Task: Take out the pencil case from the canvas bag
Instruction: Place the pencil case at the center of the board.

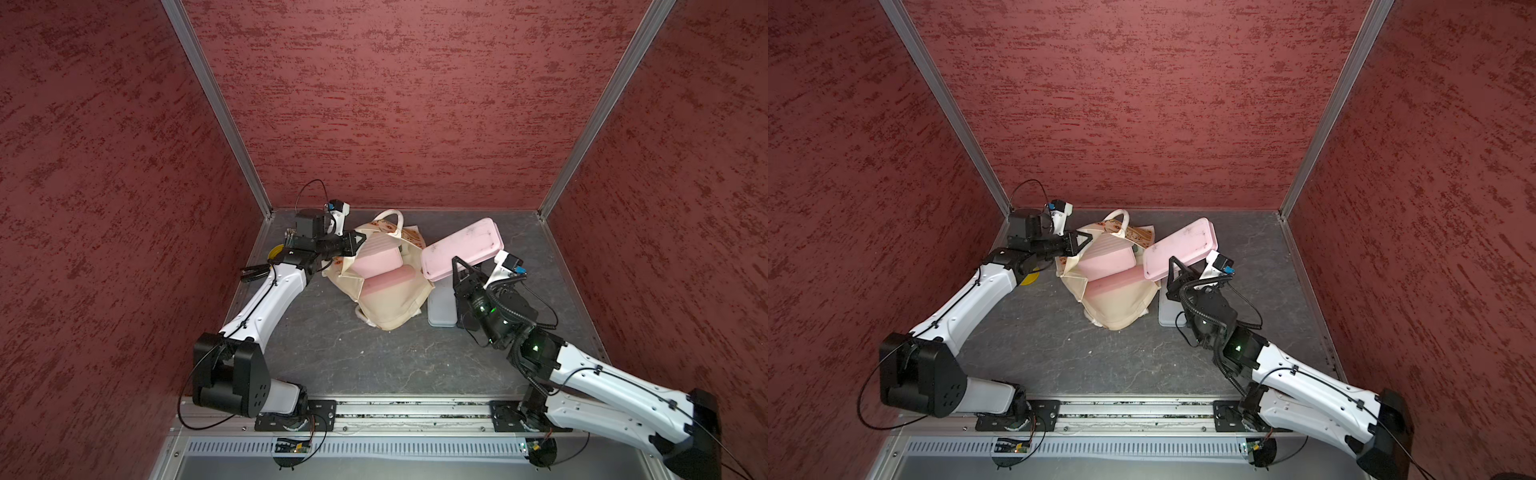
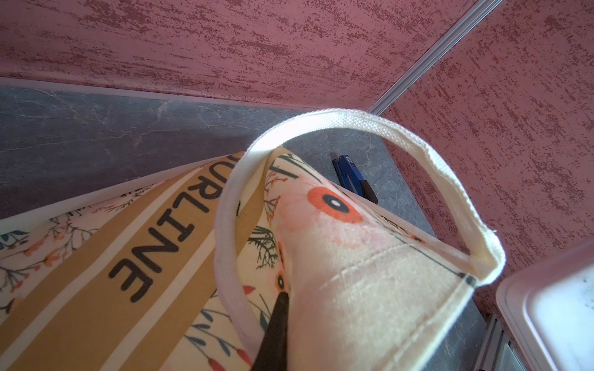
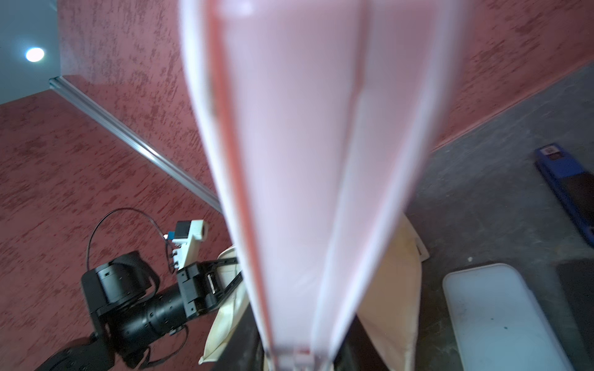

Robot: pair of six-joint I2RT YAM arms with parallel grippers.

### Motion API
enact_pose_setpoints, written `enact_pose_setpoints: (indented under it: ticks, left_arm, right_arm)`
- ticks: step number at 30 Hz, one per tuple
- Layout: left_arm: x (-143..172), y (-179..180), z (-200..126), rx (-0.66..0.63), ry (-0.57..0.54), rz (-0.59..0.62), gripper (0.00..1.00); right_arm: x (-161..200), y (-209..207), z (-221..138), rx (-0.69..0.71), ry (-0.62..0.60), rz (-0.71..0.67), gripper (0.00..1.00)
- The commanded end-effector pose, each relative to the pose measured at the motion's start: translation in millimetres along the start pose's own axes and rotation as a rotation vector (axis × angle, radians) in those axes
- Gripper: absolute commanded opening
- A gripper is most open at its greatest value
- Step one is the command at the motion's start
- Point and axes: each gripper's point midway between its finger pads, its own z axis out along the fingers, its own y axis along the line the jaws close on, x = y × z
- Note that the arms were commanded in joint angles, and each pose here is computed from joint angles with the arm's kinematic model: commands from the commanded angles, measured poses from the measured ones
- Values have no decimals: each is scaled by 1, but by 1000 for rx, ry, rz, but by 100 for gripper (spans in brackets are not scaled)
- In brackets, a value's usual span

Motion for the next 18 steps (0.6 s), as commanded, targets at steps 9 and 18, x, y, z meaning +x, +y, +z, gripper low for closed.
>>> enact_pose_setpoints:
  ticks: [9,18]
  left_arm:
    - [-1,9,-1,-27,-18,-8,0]
    - [-3,10,-1,-22,-23,-22,0]
  right_arm:
    - [-45,-48,2,189,-78,5,19]
    - [-71,-102,5,274,-115,47,19]
